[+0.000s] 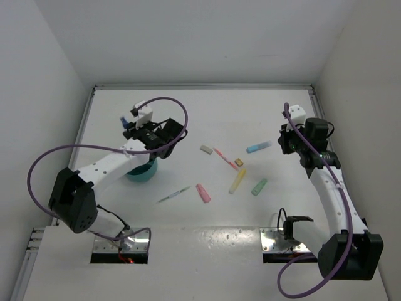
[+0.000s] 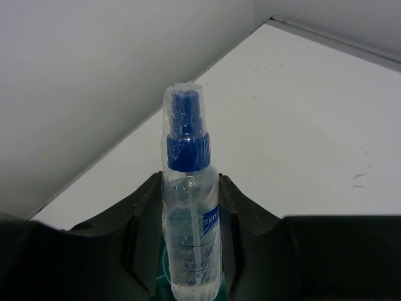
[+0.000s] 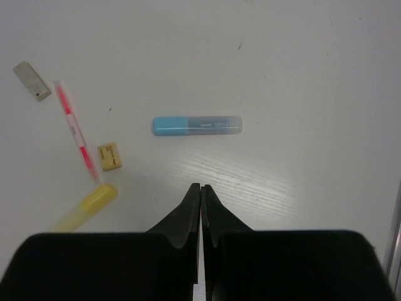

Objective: Sort the stationery into containers
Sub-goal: Place the stationery into the container

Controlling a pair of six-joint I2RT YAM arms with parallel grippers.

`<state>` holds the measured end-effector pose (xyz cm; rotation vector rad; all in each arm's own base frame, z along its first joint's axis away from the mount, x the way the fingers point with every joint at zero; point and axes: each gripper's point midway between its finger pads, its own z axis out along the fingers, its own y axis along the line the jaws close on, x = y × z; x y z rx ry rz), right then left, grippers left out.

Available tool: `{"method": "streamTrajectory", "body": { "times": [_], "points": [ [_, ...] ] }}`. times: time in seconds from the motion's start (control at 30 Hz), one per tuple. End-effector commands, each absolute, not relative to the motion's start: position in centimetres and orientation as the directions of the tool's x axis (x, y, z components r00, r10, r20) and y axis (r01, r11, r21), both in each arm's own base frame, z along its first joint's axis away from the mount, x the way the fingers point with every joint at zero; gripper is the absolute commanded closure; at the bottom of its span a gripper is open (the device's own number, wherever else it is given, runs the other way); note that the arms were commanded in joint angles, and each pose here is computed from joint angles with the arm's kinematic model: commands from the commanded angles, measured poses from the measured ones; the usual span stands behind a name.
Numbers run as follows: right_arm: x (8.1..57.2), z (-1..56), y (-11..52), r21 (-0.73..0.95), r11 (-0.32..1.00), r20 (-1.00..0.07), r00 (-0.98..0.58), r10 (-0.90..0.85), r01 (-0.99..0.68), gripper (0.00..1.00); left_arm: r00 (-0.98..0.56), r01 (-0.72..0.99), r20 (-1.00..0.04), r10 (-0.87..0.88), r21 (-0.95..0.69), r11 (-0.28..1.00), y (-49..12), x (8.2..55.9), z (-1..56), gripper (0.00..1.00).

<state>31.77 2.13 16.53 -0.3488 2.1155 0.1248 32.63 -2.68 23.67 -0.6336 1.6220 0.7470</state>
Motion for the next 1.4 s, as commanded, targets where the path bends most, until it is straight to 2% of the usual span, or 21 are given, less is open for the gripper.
{"method": "streamTrajectory", "body": {
  "times": [0.0, 0.4, 0.7, 0.83, 0.9, 0.93, 0.97, 1.07, 1.2, 1.3, 1.37],
  "points": [
    [32.4, 19.6, 2.3, -0.074, 0.949, -0.881, -0.427, -0.206, -0.306, 1.0, -0.128, -0.81, -0.991, 0.044, 0.13, 0.572, -0.7, 32.3, 23.8, 1.0],
    [32.5, 19.6, 2.1, -0.086, 0.949, -0.879, -0.426, -0.215, -0.302, 1.0, -0.223, -0.798, -0.973, 0.052, 0.213, 0.563, -0.2, 32.3, 18.2, 1.0],
    [32.5, 19.6, 2.1, -0.086, 0.949, -0.879, -0.426, -0.215, -0.302, 0.99, -0.256, -0.8, -0.964, 0.077, 0.255, 0.543, -0.3, 33.1, 16.8, 1.0],
    [32.5, 19.6, 2.1, -0.086, 0.949, -0.879, -0.426, -0.215, -0.302, 0.92, -0.257, -0.806, -0.965, 0.058, 0.247, 0.539, -0.1, 32.6, 15.6, 1.0],
    [32.5, 19.6, 2.1, -0.086, 0.949, -0.879, -0.426, -0.215, -0.302, 0.87, -0.265, -0.802, -0.963, 0.053, 0.251, 0.542, -0.4, 32.4, 14.9, 0.95],
    [32.5, 19.6, 2.1, -0.086, 0.949, -0.879, -0.426, -0.215, -0.302, 0.83, -0.268, -0.799, -0.962, 0.056, 0.254, 0.545, -0.5, 32.2, 14.5, 0.87],
    [32.5, 19.6, 2.1, -0.086, 0.949, -0.879, -0.426, -0.215, -0.302, 0.77, -0.245, -0.807, -0.969, 0.041, 0.227, 0.545, -0.7, 31.9, 14.7, 0.83],
    [32.5, 19.6, 2.1, -0.086, 0.949, -0.879, -0.426, -0.215, -0.302, 0.71, -0.271, -0.798, -0.959, 0.078, 0.269, 0.539, -1.0, 31.4, 14.0, 0.74],
    [32.5, 19.6, 2.1, -0.086, 0.949, -0.879, -0.426, -0.215, -0.302, 0.7, -0.275, -0.79, -0.958, 0.082, 0.274, 0.549, -1.5, 31.5, 14.1, 0.67],
    [32.5, 19.6, 2.1, -0.086, 0.949, -0.879, -0.426, -0.215, -0.302, 0.69, -0.271, -0.787, -0.96, 0.071, 0.263, 0.559, -1.8, 31.4, 14.7, 0.52],
    [32.5, 19.6, 2.1, -0.094, 0.947, -0.878, -0.423, -0.224, -0.306, 0.69, -0.252, -0.783, -0.965, 0.072, 0.247, 0.571, -2.2, 31.6, 15.4, 0.5]
  ]
}}
